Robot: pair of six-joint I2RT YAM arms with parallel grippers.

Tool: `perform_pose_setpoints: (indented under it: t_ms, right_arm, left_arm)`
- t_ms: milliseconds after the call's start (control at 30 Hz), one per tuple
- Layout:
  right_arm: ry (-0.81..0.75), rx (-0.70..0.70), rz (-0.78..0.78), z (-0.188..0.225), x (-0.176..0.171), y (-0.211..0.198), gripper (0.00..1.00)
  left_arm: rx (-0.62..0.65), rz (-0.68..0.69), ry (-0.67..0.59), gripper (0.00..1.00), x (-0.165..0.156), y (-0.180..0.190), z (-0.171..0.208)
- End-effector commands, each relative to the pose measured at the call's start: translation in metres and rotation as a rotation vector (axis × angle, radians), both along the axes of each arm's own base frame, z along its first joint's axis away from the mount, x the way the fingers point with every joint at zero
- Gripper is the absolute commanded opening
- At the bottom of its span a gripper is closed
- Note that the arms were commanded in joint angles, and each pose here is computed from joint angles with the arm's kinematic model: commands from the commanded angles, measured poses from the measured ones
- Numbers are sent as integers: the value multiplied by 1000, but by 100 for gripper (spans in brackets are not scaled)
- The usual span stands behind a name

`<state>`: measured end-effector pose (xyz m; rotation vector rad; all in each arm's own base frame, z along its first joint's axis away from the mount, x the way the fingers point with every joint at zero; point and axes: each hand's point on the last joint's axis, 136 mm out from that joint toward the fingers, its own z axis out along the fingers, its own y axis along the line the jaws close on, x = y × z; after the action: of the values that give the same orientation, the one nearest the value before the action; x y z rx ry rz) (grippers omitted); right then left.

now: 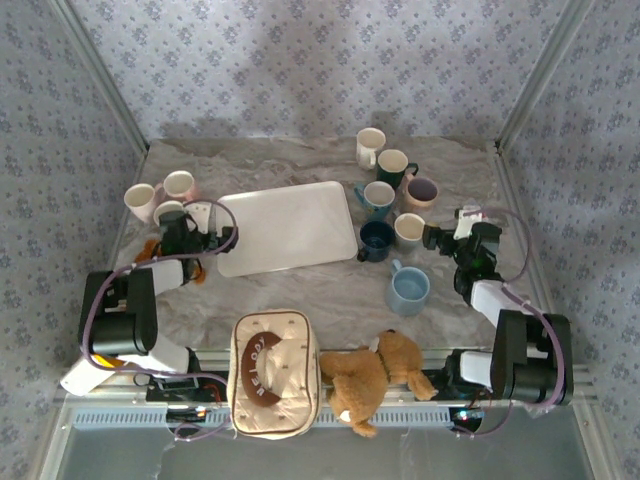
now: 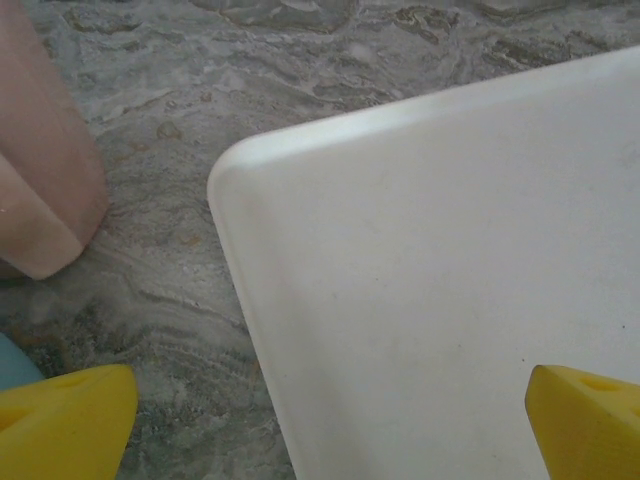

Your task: Turn the mug right side up

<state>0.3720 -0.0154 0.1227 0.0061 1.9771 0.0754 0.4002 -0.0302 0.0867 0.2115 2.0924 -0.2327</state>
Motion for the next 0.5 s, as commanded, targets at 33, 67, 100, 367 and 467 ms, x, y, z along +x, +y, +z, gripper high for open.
perform_pose_setpoints:
  t_ms: [33, 67, 100, 367, 467]
  right_arm:
    - [-67, -21, -7, -1, 7, 1, 100]
    - [-73, -22, -14, -3, 8, 1, 100]
    - [-66, -23, -21, -7, 9, 0, 100]
    - [-52, -31, -38, -36, 16, -1, 100]
    - [-28, -43, -55, -37, 18, -3, 100]
  left_arm:
    - [-35, -23, -68, 99, 1, -2, 12]
    - [-36, -23, -69, 100, 1, -1, 12]
    - [-39, -23, -72, 100, 1, -1, 12]
    - [-29, 19, -83, 100, 1, 5, 12]
    - [-29, 26, -81, 99, 2, 6, 12]
